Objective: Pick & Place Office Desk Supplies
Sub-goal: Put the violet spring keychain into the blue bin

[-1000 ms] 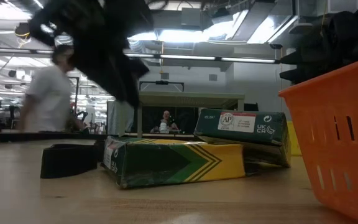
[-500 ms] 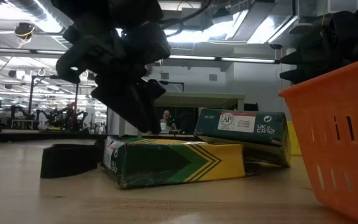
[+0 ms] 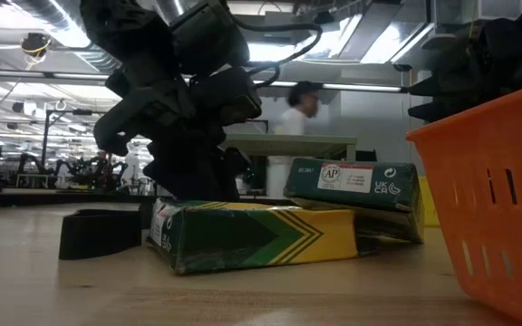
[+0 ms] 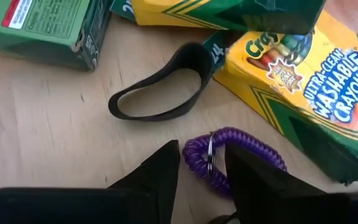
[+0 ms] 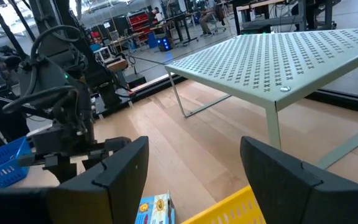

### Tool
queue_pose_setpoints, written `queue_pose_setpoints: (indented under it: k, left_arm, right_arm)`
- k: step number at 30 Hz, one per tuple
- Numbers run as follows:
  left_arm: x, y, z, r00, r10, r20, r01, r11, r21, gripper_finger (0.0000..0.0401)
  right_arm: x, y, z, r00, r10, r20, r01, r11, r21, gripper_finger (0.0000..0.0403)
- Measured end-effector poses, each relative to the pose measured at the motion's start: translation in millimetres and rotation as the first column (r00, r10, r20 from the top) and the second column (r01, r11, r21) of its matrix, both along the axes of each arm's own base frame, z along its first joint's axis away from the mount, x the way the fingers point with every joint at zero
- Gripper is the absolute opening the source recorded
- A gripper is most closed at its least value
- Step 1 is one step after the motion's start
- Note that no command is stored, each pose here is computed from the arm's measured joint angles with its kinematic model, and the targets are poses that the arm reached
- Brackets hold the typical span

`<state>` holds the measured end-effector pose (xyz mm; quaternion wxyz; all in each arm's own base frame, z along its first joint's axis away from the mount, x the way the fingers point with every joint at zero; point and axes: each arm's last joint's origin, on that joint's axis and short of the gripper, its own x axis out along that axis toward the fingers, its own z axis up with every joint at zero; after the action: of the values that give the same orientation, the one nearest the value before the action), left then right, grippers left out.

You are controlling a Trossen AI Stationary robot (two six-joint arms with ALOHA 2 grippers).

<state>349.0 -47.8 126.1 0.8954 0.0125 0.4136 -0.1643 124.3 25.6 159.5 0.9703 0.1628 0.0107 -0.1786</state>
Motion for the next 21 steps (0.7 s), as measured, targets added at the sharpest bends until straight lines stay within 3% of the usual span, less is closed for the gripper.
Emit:
queue_pose_setpoints:
  k: [3,9,16,21]
  left_arm:
    - [-1.3,0.0,4.5,0.999,-0.037,0.022,0.036,0.999,0.033,0.0103]
    - [-8.7,4.5,23.0,0.997,-0.066,0.038,0.063,0.996,0.07,0.0014]
    - [-17.9,4.0,65.2,0.977,-0.122,0.174,0.117,0.992,0.04,0.0011]
    - [-36.7,1.2,86.3,0.979,-0.145,0.143,0.143,0.989,0.03,0.0007]
  right_arm:
    - [0.0,0.0,-0.2,1.0,-0.001,-0.001,0.001,1.0,0.0,0.0255]
    - [0.1,0.0,-0.9,1.0,0.0,-0.009,0.0,1.0,-0.003,0.0255]
    - [0.1,0.0,-1.1,1.0,-0.001,-0.011,0.001,1.0,-0.004,0.0255]
    - [0.1,0.0,-1.2,1.0,0.0,-0.011,0.0,1.0,-0.004,0.0255]
